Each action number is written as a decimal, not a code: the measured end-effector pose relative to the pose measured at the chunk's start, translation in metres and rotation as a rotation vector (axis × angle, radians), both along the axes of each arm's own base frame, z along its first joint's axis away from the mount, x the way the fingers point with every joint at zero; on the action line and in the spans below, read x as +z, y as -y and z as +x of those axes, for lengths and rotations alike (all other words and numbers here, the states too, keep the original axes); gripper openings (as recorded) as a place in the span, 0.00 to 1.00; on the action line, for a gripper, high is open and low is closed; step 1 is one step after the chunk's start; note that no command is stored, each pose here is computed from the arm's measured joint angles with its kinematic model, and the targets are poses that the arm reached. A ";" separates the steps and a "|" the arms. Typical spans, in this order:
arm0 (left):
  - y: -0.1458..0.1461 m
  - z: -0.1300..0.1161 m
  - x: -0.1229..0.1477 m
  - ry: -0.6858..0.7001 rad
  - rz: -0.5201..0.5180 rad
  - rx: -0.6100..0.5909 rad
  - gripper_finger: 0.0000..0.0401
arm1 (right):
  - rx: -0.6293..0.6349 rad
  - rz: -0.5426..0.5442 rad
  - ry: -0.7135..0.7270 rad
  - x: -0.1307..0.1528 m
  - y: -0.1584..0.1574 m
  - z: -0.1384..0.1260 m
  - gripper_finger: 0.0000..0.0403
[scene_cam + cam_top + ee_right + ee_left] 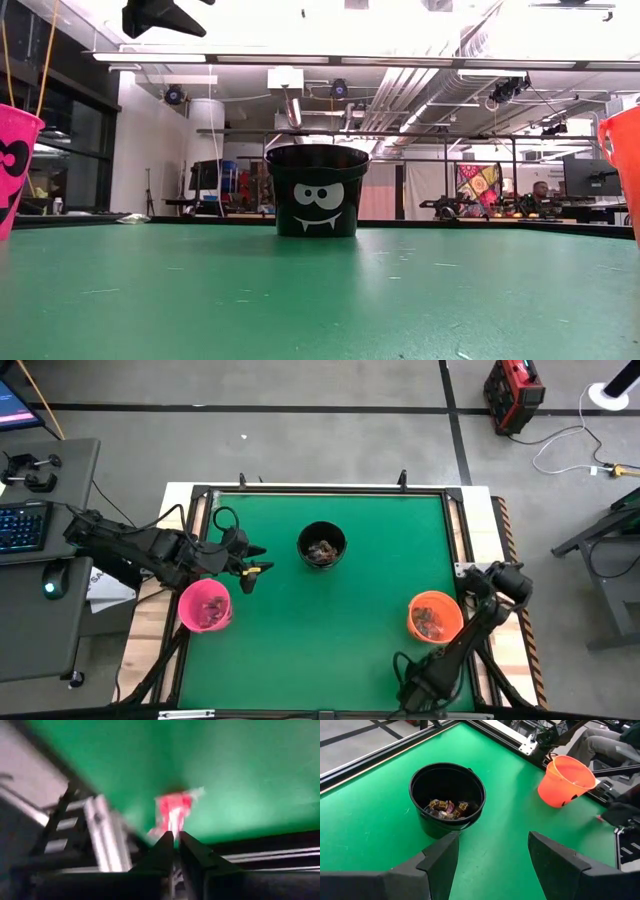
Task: Sort candy by brand, put in halloween buckets
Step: Put the red gummy into the orange bin, then put the green gummy into the orange bucket
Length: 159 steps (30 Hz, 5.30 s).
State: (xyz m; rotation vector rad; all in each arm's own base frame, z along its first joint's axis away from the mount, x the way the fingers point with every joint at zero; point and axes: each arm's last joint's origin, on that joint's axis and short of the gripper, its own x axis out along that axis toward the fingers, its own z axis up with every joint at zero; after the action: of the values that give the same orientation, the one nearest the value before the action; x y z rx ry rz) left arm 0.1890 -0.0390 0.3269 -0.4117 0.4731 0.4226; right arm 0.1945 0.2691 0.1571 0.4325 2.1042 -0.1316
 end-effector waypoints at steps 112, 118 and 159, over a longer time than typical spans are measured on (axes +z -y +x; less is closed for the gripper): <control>-0.038 0.004 0.050 0.340 0.177 0.054 0.57 | -0.436 -0.290 0.454 0.129 0.176 -0.008 0.00; -0.063 0.006 0.047 0.302 0.215 0.157 0.57 | -0.638 -0.332 0.453 0.121 0.182 -0.046 0.00; -0.336 -0.019 -0.106 -0.719 -0.315 0.884 0.57 | -0.823 -0.565 1.077 0.181 0.250 -0.005 0.65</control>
State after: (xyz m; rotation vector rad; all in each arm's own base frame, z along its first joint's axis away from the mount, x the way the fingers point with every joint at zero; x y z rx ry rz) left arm 0.1701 0.2973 0.2206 -0.7749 1.0612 1.3865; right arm 0.1897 0.0194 0.3378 0.7688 0.6973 -0.7579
